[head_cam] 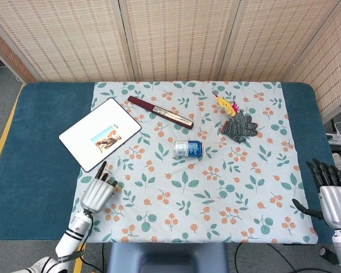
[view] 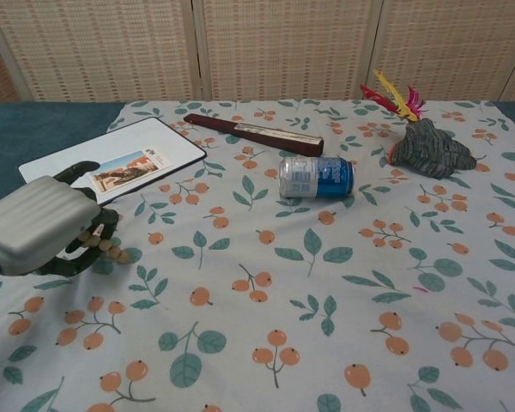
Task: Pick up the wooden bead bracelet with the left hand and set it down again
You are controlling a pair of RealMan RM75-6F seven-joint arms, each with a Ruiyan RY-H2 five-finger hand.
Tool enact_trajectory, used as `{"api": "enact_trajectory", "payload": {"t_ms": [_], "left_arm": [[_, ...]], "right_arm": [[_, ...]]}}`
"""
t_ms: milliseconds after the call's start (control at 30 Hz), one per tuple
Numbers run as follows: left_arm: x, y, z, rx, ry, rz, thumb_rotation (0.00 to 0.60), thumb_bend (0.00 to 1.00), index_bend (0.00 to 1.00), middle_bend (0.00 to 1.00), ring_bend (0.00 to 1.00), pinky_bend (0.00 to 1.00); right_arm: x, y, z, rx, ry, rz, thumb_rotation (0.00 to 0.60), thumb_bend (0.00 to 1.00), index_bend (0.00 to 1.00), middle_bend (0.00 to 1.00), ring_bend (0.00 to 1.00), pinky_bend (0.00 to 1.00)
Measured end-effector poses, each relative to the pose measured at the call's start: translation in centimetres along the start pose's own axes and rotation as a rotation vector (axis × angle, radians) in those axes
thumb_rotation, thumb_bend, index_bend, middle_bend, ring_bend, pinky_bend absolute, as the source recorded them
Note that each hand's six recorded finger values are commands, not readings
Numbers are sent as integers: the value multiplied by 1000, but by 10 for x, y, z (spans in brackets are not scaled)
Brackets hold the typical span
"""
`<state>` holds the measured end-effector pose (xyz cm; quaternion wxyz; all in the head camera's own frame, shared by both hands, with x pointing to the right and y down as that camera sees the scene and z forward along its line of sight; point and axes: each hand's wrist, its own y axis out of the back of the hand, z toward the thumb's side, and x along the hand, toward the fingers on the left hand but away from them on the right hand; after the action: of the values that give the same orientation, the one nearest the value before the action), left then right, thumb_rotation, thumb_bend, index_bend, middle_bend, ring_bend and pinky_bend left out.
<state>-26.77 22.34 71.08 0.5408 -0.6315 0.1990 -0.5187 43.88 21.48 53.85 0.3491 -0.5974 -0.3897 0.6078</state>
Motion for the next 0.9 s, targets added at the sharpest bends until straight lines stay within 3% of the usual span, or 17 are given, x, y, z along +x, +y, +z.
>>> {"api": "enact_trajectory", "payload": {"t_ms": [233,467,567,700,900], "left_arm": [[38,24,-49,-183,172,-4,600,507,698,753,420,7],[78,65,-116,-355,422,101,600,677,706,784,466,53],[84,70,-133,-438,506,107,600,719,656,748,464,76],[83,59,-152,-666,619,38,600,720,646,732,461,83],[63,14,-173,-1189,866,-198,600,685,626,729,457,83]], "right_arm": [[0,-1,1,1,7,6,450,127,0,0,0,0],[-1,-2,0,0,4,12,450,128,0,0,0,0],[-1,-2,-1,1,3,14,450,128,0,0,0,0],[-1,-2,-1,1,5,18,450,127,0,0,0,0],[-1,-4,1,5,8,23,450,127,0,0,0,0]]}}
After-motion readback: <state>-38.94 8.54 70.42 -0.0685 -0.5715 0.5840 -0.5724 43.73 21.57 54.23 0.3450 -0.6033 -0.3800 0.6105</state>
